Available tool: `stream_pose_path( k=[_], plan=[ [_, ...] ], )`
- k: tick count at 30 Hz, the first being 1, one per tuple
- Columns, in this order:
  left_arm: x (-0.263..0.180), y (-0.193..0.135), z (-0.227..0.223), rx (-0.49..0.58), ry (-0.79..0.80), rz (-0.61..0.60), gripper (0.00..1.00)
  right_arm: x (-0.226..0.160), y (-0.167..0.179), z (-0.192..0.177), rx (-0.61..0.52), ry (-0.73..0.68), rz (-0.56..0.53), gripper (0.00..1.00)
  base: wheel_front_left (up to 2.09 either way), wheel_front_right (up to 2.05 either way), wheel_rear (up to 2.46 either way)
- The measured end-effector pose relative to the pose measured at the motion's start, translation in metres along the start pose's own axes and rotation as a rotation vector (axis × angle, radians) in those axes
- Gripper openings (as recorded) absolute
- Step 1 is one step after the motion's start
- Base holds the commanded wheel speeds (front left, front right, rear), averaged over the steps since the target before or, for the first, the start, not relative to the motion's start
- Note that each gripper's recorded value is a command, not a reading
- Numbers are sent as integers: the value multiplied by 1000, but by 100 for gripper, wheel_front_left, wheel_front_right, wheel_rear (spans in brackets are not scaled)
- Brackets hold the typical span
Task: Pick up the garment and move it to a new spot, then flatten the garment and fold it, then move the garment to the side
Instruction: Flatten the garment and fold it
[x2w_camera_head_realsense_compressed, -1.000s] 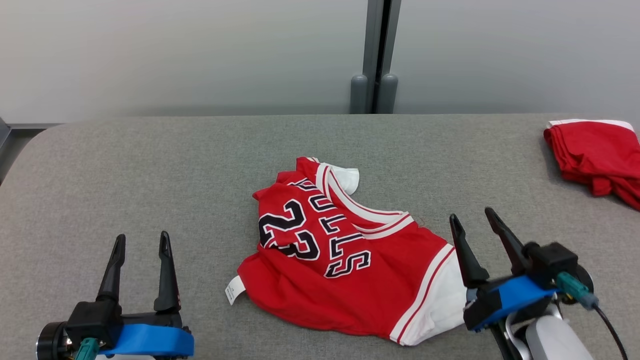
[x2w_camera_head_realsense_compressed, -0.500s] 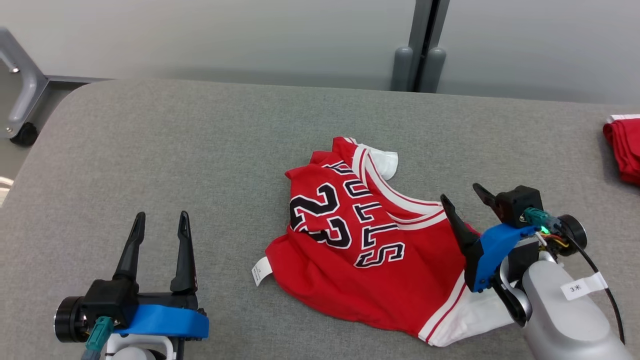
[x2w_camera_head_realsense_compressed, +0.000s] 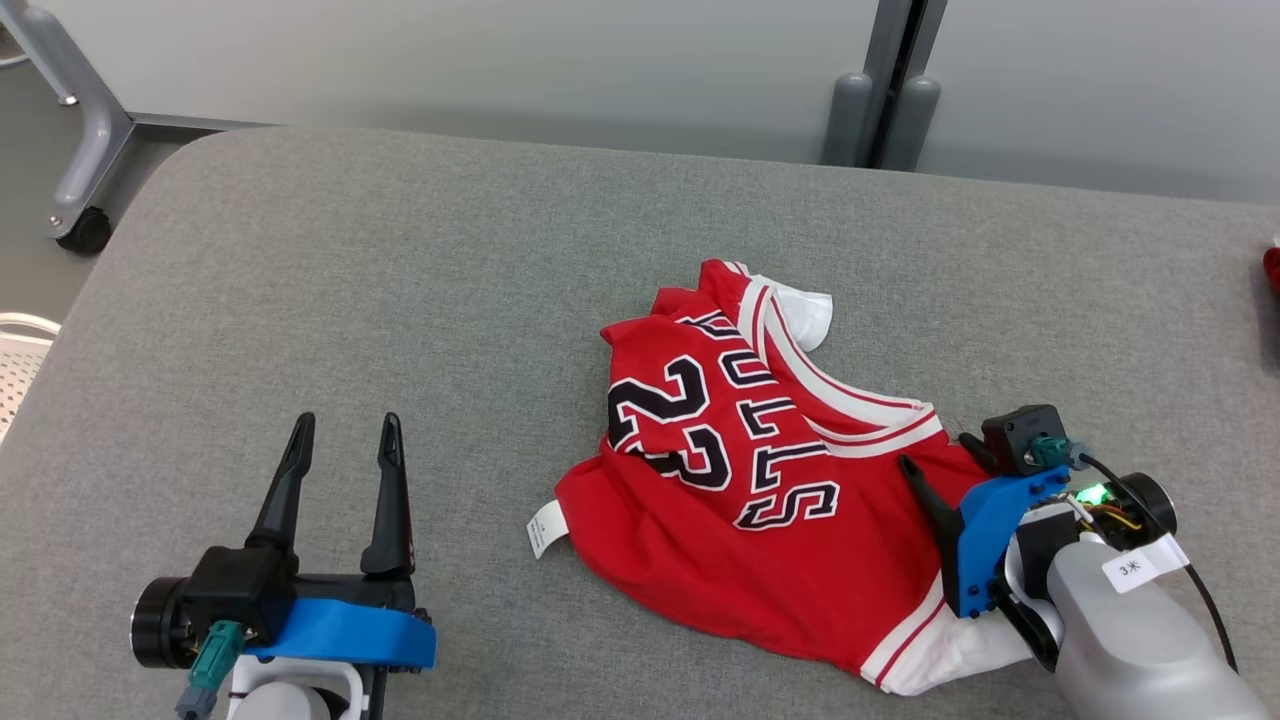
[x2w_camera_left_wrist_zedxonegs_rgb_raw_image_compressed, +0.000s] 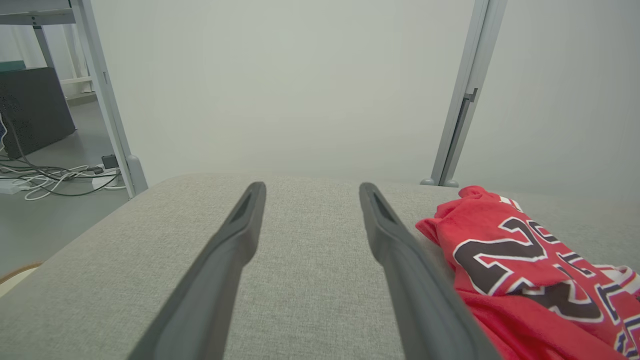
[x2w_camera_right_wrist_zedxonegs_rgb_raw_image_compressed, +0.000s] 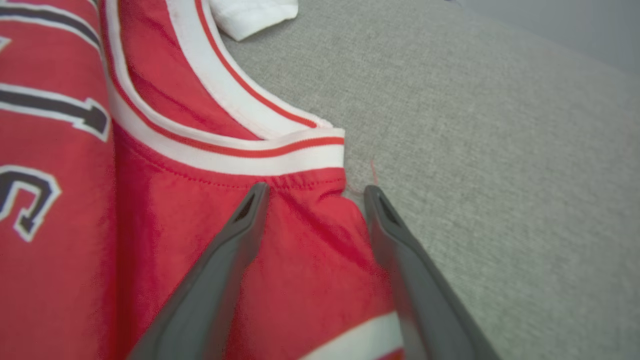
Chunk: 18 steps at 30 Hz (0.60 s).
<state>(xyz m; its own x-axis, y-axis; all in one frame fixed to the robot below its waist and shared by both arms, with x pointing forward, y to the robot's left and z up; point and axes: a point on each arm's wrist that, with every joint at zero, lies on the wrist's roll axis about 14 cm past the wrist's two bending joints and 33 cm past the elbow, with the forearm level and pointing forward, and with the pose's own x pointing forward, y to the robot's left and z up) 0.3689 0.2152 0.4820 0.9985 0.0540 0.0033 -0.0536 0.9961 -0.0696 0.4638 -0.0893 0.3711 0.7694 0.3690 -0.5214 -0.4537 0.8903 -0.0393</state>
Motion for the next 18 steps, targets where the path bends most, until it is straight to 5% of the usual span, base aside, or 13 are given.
stream_pose_path(
  k=[2,3,4,5,11,18],
  plan=[
    [2,-2,0,-1,0,-5,100,2,3,-3,1,16,8,100,0,0,0],
    [3,-3,0,-1,-1,-7,100,3,4,-4,10,22,10,78,0,0,0],
    [4,-3,1,-2,-2,-10,100,3,5,-5,14,28,11,31,0,0,0],
    [5,-4,0,-4,-1,-11,100,4,5,-5,16,30,13,2,0,0,0],
    [9,-8,-1,-11,0,-23,100,-5,-5,-5,72,-11,-17,0,0,0,0],
    [11,-25,-3,-25,1,-69,100,-43,-57,-21,149,-68,-159,0,0,0,0]
  ],
)
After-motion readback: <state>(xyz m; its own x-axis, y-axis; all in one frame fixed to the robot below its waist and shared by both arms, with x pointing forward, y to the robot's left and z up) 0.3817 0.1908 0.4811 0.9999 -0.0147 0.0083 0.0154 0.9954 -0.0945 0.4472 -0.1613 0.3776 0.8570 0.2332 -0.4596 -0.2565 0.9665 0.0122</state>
